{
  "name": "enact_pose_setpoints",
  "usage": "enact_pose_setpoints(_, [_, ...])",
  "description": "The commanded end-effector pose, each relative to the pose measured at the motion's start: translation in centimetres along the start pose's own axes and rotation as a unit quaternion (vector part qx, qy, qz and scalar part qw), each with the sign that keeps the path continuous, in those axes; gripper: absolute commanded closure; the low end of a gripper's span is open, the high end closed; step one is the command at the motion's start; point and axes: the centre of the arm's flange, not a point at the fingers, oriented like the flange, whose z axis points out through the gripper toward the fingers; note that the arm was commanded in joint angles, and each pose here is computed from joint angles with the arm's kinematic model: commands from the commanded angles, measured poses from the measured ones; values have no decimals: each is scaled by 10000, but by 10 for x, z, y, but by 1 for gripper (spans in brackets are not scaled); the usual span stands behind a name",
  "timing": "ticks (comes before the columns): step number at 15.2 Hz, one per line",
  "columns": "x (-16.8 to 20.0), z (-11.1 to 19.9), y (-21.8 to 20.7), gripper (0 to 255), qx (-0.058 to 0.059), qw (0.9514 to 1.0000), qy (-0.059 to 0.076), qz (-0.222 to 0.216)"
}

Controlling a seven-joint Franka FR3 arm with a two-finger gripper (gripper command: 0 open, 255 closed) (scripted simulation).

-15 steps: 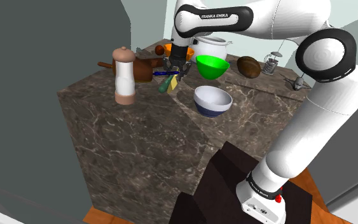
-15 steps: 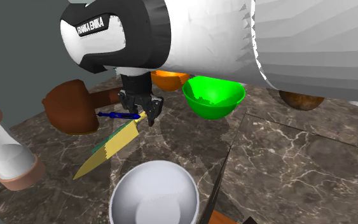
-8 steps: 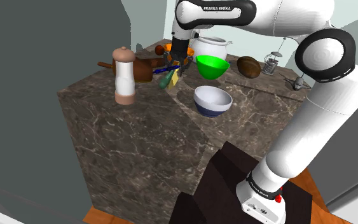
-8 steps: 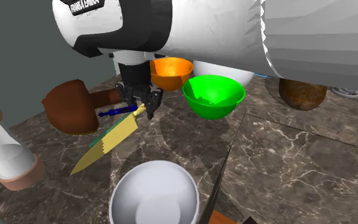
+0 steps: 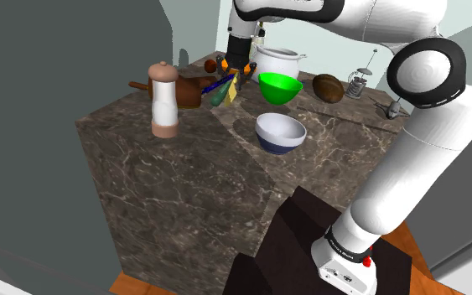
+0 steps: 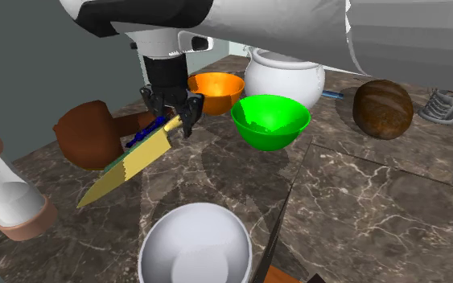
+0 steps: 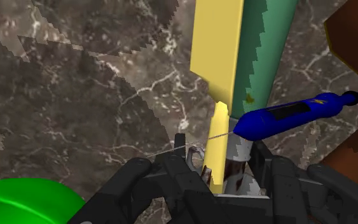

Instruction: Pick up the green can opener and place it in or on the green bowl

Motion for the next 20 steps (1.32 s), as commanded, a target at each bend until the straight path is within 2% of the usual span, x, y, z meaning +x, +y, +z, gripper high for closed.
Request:
enact_pose_setpoints(1, [1,-11,1,255,0,10000,0,0])
enact_pose_setpoints(18, [2,-101,2,255,0,10000,0,0])
enact_pose_setpoints(20, [11,-103,11,255,0,10000,0,0])
